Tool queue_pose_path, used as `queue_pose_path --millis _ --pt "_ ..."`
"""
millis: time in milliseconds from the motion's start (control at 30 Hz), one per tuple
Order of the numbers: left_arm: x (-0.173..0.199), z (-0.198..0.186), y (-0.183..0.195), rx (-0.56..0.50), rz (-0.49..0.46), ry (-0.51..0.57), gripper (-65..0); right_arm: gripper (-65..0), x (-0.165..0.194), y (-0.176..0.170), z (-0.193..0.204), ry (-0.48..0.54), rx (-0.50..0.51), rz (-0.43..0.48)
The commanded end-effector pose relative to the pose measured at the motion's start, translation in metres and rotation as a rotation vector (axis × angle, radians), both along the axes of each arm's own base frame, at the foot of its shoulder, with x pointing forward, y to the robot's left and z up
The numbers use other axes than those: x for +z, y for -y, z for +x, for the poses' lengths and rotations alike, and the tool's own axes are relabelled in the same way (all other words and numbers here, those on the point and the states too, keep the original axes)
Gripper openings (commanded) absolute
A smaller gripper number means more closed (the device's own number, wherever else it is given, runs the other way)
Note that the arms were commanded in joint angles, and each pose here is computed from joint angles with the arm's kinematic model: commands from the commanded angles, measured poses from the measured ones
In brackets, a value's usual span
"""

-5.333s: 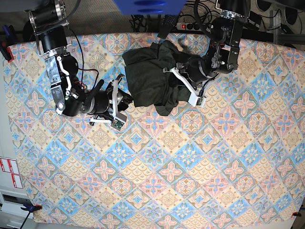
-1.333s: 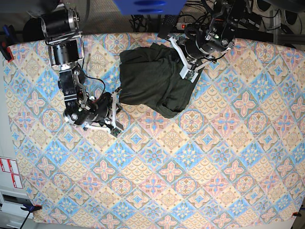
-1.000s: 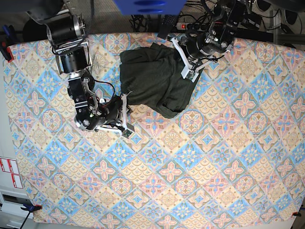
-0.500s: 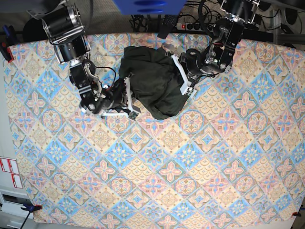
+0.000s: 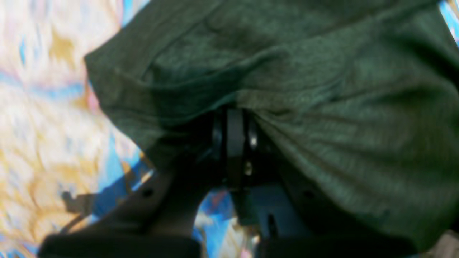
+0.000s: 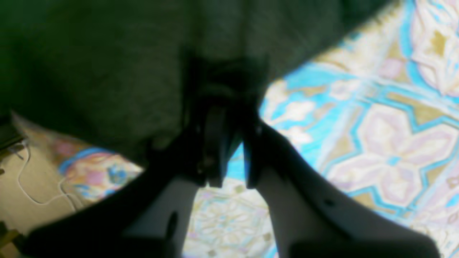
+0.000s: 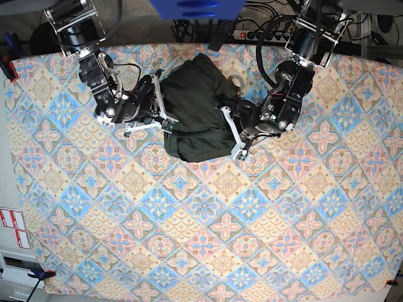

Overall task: Fold the T-shirt properly
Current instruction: 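Grasp the bundle sides with both grippers and tuck edges under, then grasp the bundle with the right gripper and drag it toward the right arm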

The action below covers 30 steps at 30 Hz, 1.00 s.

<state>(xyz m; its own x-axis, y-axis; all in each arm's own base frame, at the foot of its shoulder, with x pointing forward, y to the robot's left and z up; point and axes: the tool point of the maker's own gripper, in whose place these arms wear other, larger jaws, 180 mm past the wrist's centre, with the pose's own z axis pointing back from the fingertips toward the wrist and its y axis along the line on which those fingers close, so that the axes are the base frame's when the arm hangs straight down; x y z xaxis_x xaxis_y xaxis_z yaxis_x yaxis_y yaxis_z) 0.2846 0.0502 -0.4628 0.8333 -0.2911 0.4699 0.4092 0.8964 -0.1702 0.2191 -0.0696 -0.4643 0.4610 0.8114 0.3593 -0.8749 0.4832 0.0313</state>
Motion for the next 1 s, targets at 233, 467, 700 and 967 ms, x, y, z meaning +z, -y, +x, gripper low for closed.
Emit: queue_pose_path --millis 233,467,700,967 --pt "0.012 0.04 0.026 -0.02 -0.017 0.066 -65.0 -56.8 0.016 -0.01 0.001 0.047 0.016 0.041" --pt "0.021 0.048 0.026 -0.018 -0.025 0.093 -65.0 -57.0 0.034 0.014 0.019 0.115 -0.091 0.05" --pt "0.059 0.048 -0.016 0.122 -0.076 0.203 -65.0 -60.4 0.072 0.009 0.024 0.232 -0.091 0.093" --pt "0.076 0.031 -0.107 0.377 -0.044 0.262 -65.0 -60.4 0.071 -0.045 -0.012 0.191 0.073 0.155"
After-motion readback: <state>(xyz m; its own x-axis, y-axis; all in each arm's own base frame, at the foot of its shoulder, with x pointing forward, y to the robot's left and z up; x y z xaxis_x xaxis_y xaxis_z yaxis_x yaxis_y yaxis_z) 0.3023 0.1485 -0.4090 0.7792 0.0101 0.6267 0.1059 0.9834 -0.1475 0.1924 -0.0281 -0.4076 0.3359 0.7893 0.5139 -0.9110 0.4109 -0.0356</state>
